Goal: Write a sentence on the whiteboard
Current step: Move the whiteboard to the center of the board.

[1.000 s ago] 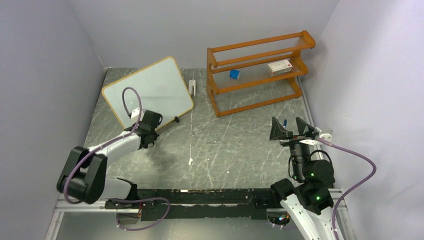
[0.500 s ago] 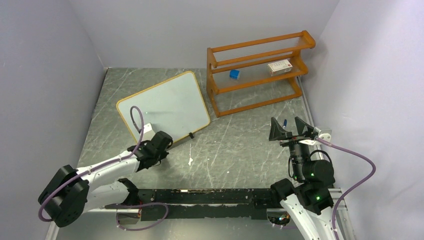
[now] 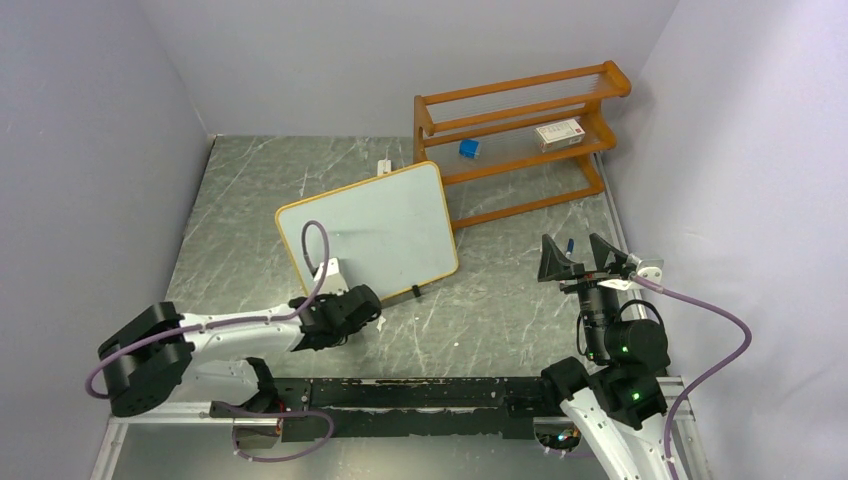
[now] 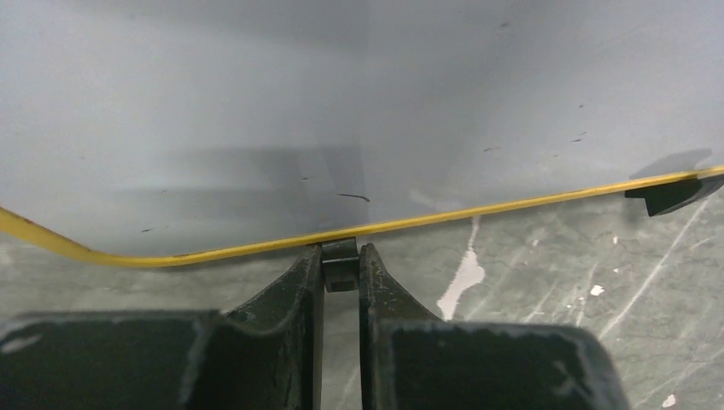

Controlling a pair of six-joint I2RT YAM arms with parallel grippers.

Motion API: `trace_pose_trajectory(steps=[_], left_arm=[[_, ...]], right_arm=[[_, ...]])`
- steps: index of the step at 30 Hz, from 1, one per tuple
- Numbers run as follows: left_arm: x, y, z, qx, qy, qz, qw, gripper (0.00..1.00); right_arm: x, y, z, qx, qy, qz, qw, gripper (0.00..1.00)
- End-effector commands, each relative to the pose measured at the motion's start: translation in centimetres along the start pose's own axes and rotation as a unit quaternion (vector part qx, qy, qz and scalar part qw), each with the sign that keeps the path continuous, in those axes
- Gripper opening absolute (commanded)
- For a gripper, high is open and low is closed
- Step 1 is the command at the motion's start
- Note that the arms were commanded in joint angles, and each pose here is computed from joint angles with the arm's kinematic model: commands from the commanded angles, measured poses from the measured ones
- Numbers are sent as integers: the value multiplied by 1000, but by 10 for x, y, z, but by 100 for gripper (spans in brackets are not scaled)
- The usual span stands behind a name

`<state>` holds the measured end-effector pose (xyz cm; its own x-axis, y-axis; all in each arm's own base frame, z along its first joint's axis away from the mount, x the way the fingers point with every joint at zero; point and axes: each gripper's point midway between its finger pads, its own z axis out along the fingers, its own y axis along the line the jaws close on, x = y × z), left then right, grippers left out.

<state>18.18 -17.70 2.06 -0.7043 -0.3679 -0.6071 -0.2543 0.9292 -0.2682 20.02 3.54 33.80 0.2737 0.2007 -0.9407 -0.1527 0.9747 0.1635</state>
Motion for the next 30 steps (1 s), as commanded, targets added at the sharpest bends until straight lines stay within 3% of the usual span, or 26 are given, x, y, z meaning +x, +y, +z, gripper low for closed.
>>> trace_pose_trajectory(steps=[1, 8, 15, 19, 30], left_arm=[[15, -45, -4, 48, 24, -39, 998, 5], [29, -81, -7, 73, 28, -20, 997, 5], [42, -90, -7, 65, 29, -19, 997, 6], [38, -101, -8, 65, 21, -19, 997, 16], [22, -125, -39, 105, 11, 4, 994, 60]], right_arm=[[-4, 0, 0, -2, -7, -3, 1000, 100], [-4, 0, -1, -2, -9, -2, 1000, 100], [-4, -1, 0, 2, -8, -2, 1000, 100], [-3, 0, 1, 2, -3, 0, 1000, 100], [3, -1, 7, 16, 25, 15, 999, 100]])
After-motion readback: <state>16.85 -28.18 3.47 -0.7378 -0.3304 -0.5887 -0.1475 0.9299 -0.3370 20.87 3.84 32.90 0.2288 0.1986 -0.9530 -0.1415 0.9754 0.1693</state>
